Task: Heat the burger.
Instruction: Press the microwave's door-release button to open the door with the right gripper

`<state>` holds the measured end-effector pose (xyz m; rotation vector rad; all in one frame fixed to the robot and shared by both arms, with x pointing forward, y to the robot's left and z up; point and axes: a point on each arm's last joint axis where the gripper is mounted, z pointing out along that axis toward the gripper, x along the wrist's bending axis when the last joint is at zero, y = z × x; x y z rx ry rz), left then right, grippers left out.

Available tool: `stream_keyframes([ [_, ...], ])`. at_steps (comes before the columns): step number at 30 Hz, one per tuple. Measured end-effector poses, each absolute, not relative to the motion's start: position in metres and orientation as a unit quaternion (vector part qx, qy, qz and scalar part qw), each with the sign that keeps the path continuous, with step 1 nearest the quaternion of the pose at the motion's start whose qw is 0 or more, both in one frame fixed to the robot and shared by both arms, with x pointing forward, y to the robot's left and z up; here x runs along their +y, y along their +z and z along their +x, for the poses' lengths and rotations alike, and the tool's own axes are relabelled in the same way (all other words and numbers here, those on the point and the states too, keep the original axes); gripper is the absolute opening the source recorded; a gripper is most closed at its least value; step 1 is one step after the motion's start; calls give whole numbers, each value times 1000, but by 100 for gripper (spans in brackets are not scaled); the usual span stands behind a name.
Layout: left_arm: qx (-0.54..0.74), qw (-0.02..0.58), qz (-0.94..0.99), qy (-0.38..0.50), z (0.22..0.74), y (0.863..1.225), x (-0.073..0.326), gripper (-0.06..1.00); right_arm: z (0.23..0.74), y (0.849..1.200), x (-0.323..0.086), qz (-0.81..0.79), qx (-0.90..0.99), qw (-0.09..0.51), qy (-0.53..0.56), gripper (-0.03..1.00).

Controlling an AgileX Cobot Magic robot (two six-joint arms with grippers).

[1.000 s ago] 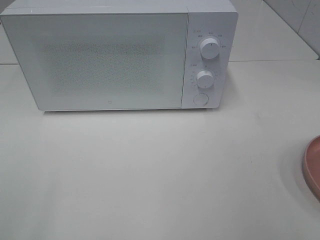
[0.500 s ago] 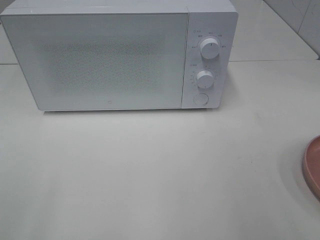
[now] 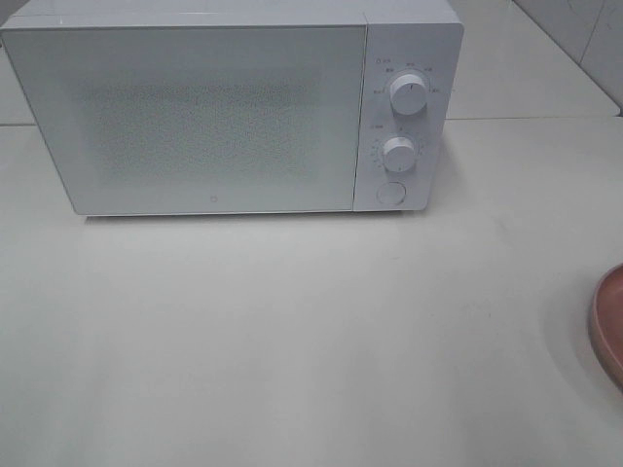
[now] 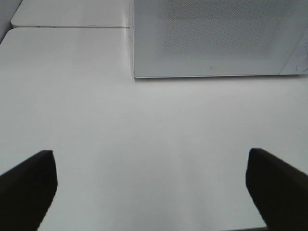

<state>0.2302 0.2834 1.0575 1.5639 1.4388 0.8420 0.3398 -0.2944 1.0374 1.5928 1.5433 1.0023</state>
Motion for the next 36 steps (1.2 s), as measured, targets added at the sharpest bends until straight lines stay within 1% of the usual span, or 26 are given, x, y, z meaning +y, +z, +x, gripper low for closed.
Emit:
stream_keyframes([
  [6,573,415,623,335,230,1058,283,99,356,1034,-293,607,590,355,398,73],
  [12,573,415,623,335,230,1058,283,99,374,1033,-293,576,601,387,396,73],
  [13,573,415,623,335,230,1058,283,99,380,1034,-292,563,601,398,403,73],
  [16,573,415,623,335,230,1058,283,99,389,1035,-291,551,599,408,415,73],
  [31,573,415,623,335,230,1058,283,99,435,1017,-284,522,588,417,456,73],
  [34,573,415,623,335,230,1058,283,99,445,1009,-282,519,591,415,457,73],
  [36,573,415,623,335,230,1058,283,99,453,997,-282,522,592,412,456,73],
])
